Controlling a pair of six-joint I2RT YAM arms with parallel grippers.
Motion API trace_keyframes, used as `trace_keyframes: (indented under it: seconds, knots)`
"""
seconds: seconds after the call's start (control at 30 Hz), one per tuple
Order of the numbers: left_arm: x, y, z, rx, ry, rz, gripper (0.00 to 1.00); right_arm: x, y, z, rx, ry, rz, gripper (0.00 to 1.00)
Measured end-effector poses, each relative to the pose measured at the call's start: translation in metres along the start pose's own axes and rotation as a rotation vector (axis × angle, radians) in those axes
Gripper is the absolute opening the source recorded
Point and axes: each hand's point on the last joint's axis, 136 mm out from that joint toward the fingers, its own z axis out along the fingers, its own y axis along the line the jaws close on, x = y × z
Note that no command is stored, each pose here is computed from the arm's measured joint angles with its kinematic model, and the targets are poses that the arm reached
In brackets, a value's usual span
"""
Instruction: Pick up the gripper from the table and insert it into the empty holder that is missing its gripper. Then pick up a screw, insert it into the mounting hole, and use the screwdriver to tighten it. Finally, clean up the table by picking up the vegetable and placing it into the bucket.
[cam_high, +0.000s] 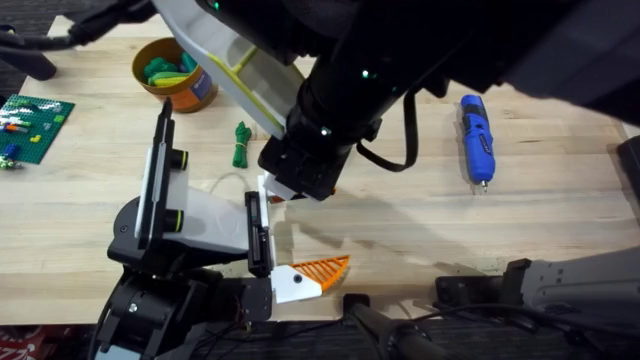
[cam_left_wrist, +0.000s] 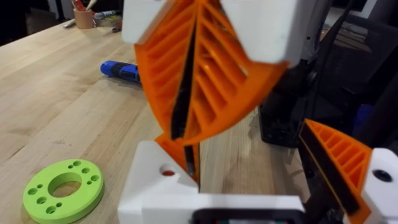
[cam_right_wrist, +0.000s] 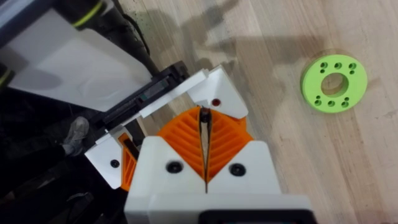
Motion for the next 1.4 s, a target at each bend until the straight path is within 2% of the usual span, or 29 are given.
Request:
trace_keyframes:
  seconds: [0.33,0.87,1.4]
  knots:
    - [0.000,0.000,0.000,0.000,0.000,0.000,0.986,0.000,0.000,0.000,0.002,-0.001,0.000,0.008]
    - [0.000,0.000,0.000,0.000,0.000,-0.001,0.986,-0.007,-0.013,-0.001,0.075,-0.028,-0.004,0.008]
    - [0.000,0.000,0.000,0.000,0.000,-0.001,0.986,0.000,-0.013,-0.001,0.077,0.001,0.000,0.009]
